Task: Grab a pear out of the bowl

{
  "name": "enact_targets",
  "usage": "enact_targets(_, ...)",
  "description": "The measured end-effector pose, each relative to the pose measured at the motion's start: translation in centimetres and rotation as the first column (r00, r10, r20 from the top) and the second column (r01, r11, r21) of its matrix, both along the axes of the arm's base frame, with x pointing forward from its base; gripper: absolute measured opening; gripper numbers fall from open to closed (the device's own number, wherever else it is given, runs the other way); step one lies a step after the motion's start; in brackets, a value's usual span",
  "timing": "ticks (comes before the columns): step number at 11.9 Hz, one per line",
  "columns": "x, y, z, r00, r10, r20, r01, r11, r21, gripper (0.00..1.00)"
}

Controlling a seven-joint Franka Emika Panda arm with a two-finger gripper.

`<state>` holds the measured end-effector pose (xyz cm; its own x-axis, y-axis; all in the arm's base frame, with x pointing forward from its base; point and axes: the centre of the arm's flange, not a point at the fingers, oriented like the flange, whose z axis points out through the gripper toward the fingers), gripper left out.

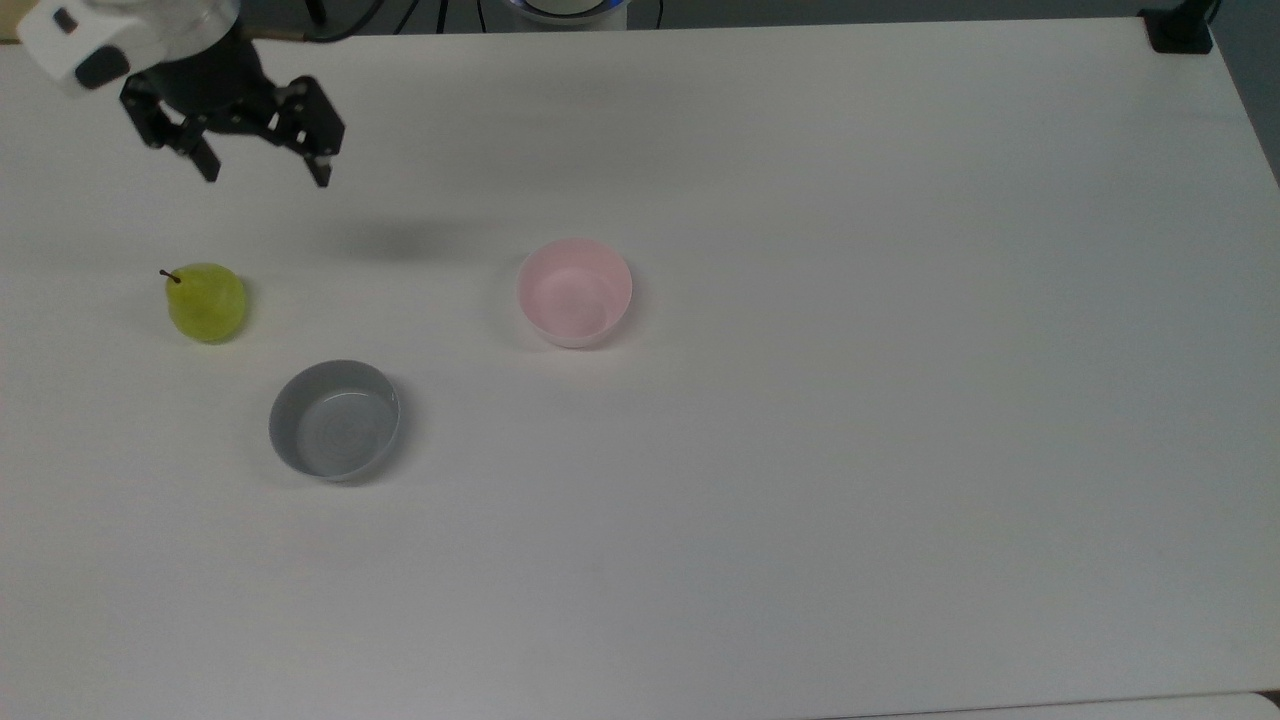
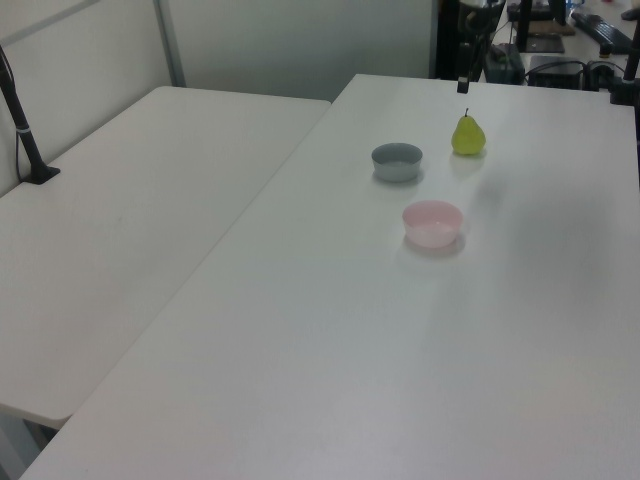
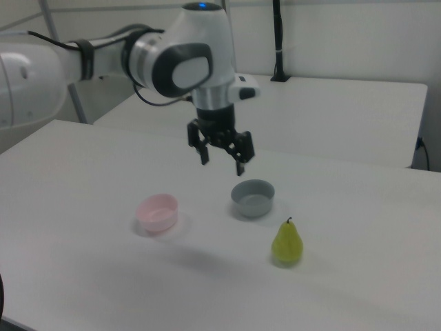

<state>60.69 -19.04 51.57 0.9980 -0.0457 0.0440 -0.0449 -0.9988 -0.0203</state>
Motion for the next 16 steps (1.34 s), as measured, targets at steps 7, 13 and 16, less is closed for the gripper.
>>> enact_targets(7,-5.3,10.8,9.6,0.993,-0.081,-0.083,0.086,0.995,0.057,1.00)
enact_targets(13,-3.4,15.8,8.8,0.995,0.104,0.006,-0.104,0.995,-0.001,1.00)
enact_targets(16,-2.9,15.6,8.2,0.991,0.136,0.016,-0.136,0.991,-0.008,1.00)
